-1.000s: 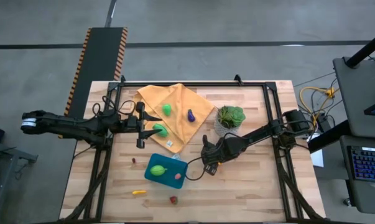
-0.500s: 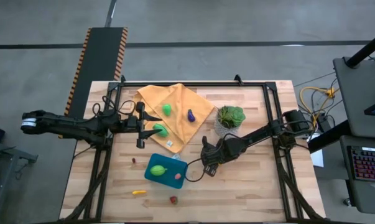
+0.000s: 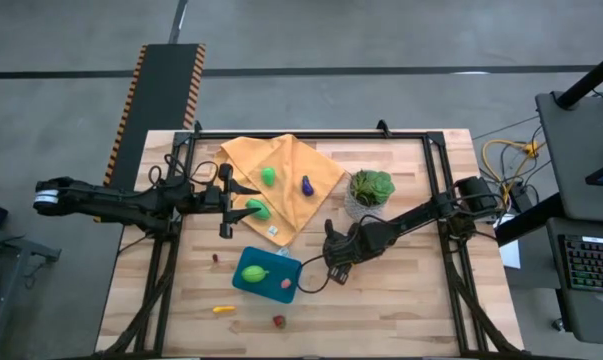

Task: Pick and placing Produce into tupperware
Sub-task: Put the banana into the blue bin

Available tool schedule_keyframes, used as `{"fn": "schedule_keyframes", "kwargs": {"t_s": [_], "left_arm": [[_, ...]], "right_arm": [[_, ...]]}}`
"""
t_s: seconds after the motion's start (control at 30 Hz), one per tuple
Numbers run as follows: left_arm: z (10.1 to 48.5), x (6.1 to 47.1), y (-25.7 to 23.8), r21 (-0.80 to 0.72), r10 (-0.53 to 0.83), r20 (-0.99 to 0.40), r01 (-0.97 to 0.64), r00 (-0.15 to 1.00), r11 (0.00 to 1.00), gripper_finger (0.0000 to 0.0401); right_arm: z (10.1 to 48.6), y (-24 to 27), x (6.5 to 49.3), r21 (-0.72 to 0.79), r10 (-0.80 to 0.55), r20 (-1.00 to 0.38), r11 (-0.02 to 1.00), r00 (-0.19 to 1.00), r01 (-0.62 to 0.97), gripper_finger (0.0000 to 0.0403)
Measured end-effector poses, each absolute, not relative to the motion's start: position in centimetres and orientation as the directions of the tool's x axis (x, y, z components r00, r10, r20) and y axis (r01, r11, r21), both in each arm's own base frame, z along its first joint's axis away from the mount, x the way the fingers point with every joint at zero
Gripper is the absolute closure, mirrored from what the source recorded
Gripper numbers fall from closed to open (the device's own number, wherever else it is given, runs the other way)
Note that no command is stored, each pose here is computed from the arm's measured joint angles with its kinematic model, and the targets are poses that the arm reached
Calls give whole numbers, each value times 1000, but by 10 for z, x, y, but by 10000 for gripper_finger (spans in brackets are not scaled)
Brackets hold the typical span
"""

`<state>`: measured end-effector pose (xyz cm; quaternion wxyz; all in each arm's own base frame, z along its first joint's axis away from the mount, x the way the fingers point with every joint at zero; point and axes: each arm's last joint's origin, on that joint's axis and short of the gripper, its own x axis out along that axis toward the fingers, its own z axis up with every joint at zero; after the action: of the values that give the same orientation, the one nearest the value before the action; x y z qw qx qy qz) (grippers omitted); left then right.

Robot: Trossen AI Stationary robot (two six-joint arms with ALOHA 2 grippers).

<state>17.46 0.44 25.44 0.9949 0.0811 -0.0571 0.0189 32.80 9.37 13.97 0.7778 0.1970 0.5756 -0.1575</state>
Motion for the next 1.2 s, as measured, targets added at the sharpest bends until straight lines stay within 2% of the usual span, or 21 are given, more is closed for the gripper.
{"fn": "schedule_keyframes", "kwargs": {"t_s": [0.53,1.2], "left_arm": [[254,175,4,159,28,118,-47,993,986,223],[255,174,4,159,28,124,-48,992,986,223]], "right_arm": [[176,101,354,173,9,-910,917,415,359,260],[224,108,378,154,2,-823,963,568,219,259]]}}
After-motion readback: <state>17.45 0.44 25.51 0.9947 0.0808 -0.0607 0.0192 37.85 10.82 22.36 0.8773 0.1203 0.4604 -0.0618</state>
